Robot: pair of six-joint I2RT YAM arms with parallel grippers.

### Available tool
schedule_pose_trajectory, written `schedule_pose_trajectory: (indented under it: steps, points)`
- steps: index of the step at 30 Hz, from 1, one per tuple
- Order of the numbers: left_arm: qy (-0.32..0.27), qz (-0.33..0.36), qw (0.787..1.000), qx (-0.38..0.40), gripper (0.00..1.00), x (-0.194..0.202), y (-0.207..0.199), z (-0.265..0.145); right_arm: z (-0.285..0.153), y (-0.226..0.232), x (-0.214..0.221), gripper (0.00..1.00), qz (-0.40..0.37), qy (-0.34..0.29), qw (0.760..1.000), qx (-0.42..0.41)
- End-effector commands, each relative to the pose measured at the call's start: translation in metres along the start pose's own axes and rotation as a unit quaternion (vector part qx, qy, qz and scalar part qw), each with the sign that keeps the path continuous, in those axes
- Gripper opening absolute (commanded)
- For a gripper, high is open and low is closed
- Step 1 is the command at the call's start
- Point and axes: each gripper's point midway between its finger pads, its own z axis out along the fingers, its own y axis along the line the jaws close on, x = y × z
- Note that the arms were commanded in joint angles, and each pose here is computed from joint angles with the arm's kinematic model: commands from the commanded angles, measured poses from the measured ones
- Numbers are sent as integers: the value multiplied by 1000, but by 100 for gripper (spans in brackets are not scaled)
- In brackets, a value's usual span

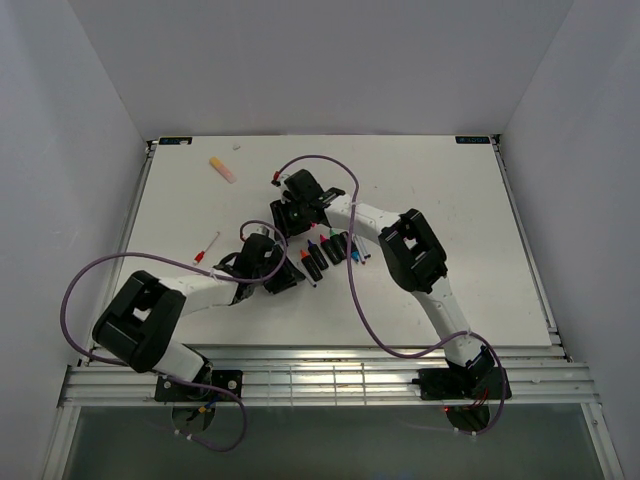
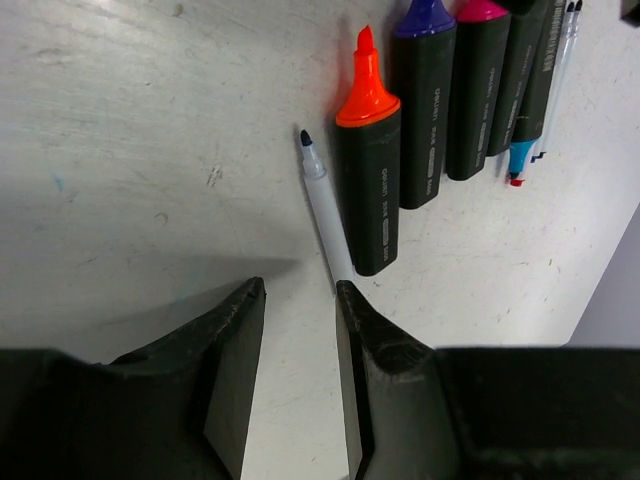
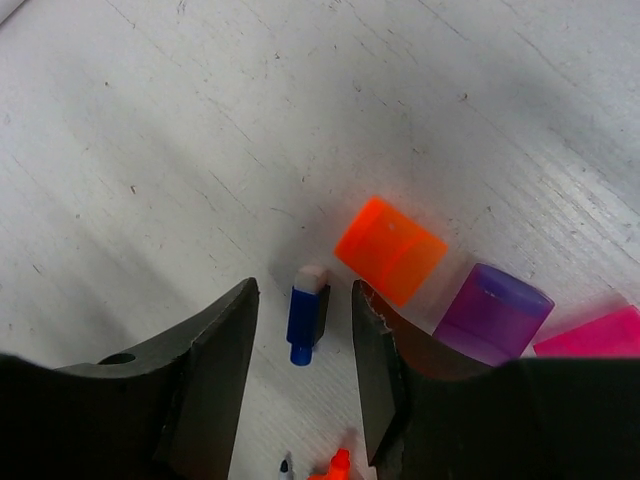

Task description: Open the pen caps

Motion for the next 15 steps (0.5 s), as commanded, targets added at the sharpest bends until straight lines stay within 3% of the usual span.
schedule_pose_trajectory:
  steps: [1, 7, 15]
  points:
    - [-10, -2, 1000, -29, 46, -1, 15, -11, -32, 10, -27, 49, -22, -31, 999, 0]
    - [-36, 6, 999, -35, 47, -14, 6, -33, -57, 16, -42, 52, -40, -55, 998, 4]
    - [-135, 43, 988, -56, 57, -81, -27, -75, -103, 16, -64, 60, -59, -98, 993, 21]
